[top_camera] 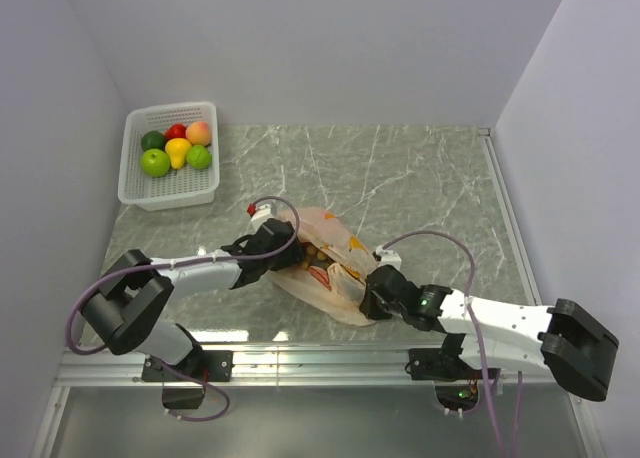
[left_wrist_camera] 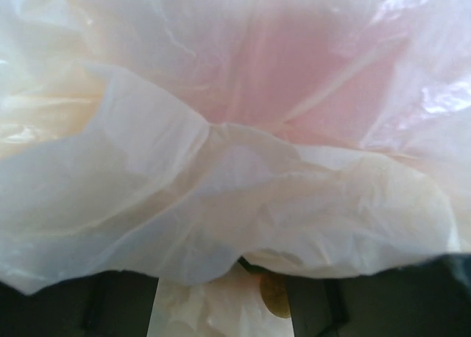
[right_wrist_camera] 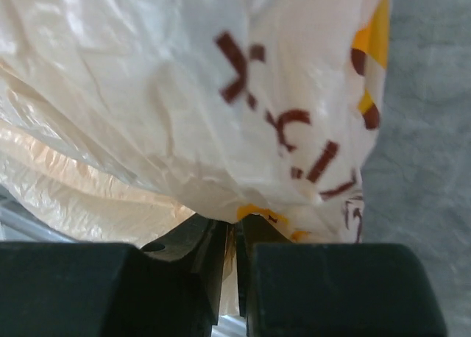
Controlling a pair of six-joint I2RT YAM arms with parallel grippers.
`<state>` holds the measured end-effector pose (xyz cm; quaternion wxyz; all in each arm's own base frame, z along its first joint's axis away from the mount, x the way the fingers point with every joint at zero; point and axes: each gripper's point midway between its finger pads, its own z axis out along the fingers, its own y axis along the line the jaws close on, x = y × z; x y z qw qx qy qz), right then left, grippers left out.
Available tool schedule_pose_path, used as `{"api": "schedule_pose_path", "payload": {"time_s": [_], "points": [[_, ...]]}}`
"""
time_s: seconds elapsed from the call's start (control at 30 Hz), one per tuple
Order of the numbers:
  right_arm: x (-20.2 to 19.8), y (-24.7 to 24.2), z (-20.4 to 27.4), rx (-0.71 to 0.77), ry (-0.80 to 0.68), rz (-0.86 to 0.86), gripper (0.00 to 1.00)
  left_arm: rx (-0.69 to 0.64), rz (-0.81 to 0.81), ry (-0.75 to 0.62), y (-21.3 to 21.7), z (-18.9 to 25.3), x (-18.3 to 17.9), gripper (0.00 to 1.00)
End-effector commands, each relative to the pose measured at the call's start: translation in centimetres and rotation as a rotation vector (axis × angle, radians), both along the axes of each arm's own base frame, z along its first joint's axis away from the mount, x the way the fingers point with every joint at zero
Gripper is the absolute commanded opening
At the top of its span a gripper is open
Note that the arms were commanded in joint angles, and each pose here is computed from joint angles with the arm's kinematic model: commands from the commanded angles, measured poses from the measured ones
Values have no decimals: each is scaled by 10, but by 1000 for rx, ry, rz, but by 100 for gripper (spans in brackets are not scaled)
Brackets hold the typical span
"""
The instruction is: Untie the knot of the plastic bag and take out the fruit
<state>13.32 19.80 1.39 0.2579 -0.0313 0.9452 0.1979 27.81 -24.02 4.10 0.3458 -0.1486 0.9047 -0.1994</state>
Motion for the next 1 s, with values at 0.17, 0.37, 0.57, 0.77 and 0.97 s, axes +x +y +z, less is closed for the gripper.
{"api": "schedule_pose_path", "payload": {"time_s": [0.17,0.37,0.57,0.77,0.97], "points": [[49,38,25,148,-182,18,18,-247,-121,-113,-16,55,-5,70],[78,43,49,174,-283,63,21,-220,-110,-183,9,75,-13,81],[89,54,82,112,-346,167,58,-184,-97,-258,23,110,-12,91],[87,45,121,29,-395,213,79,-178,-80,-285,36,132,-20,98],[89,41,161,41,-446,204,79,-141,-67,-285,44,146,-23,99]]}}
